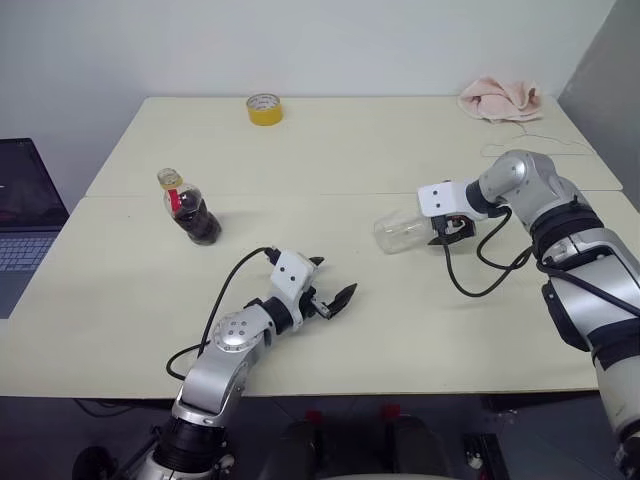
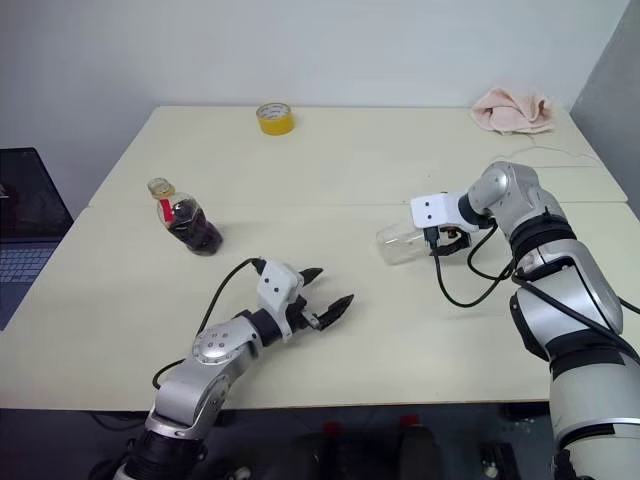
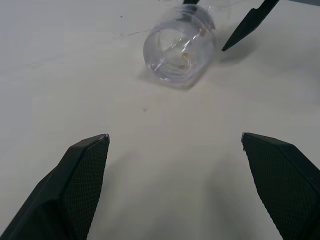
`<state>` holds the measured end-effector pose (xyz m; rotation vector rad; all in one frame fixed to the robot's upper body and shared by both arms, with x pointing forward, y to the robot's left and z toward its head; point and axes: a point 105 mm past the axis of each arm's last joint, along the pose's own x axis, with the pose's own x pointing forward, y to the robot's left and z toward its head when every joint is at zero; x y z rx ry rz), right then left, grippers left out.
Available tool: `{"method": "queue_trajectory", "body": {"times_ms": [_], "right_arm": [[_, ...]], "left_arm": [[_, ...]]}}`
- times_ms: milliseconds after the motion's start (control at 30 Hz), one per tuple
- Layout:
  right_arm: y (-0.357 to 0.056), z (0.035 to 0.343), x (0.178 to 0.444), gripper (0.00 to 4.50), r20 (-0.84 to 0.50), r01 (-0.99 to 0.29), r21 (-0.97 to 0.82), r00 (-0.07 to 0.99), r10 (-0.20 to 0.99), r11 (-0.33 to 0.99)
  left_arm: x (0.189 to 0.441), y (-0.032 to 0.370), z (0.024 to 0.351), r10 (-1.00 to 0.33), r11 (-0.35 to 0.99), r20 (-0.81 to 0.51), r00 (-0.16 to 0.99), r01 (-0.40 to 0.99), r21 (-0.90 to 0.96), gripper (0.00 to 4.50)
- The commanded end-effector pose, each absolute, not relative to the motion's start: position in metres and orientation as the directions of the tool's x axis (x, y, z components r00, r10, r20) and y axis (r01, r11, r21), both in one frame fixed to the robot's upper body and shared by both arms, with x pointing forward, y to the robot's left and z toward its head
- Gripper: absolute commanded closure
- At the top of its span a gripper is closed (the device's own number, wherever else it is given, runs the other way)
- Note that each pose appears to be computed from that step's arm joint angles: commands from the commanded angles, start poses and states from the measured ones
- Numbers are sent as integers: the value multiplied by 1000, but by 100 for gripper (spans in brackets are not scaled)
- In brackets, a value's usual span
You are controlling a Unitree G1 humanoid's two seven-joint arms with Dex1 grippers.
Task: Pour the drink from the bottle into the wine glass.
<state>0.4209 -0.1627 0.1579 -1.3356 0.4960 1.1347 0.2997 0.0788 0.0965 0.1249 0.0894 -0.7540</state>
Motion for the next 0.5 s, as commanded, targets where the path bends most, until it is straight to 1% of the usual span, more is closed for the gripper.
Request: {"method": "queue_trajectory", "body": {"times_ms": [33, 100, 133, 233, 267, 333, 367, 400, 467, 500], "right_arm": [[-165, 163, 423, 181, -842, -850, -501, 434, 321, -165], [-168, 160, 426, 256, -845, -851, -503, 447, 295, -151], [-169, 159, 426, 287, -844, -851, -505, 452, 288, -145], [-169, 159, 427, 396, -843, -848, -509, 458, 282, -147], [-169, 161, 428, 414, -840, -844, -516, 463, 283, -150], [-166, 171, 429, 415, -821, -823, -544, 483, 303, -163], [-160, 182, 430, 415, -796, -802, -573, 497, 347, -167], [-152, 192, 430, 415, -765, -785, -599, 502, 403, -160], [-129, 215, 423, 415, -658, -757, -644, 470, 588, -115], [-123, 220, 421, 415, -622, -752, -651, 451, 640, -102]], "left_arm": [[296, 76, 112, -684, 716, -81, 725, 688, 117, 0], [295, 75, 113, -684, 716, -80, 725, 688, 120, 0], [295, 75, 113, -683, 717, -78, 726, 687, 120, 0], [295, 75, 114, -679, 720, -78, 730, 683, 121, 0], [295, 76, 113, -679, 721, -78, 730, 683, 121, 0], [296, 76, 114, -677, 722, -78, 732, 681, 121, 0], [296, 76, 114, -676, 723, -77, 733, 680, 121, 0], [297, 76, 114, -675, 724, -76, 734, 679, 122, 0], [298, 78, 115, -666, 733, -70, 743, 669, 123, 0], [298, 79, 115, -663, 736, -68, 746, 665, 123, 0]]}}
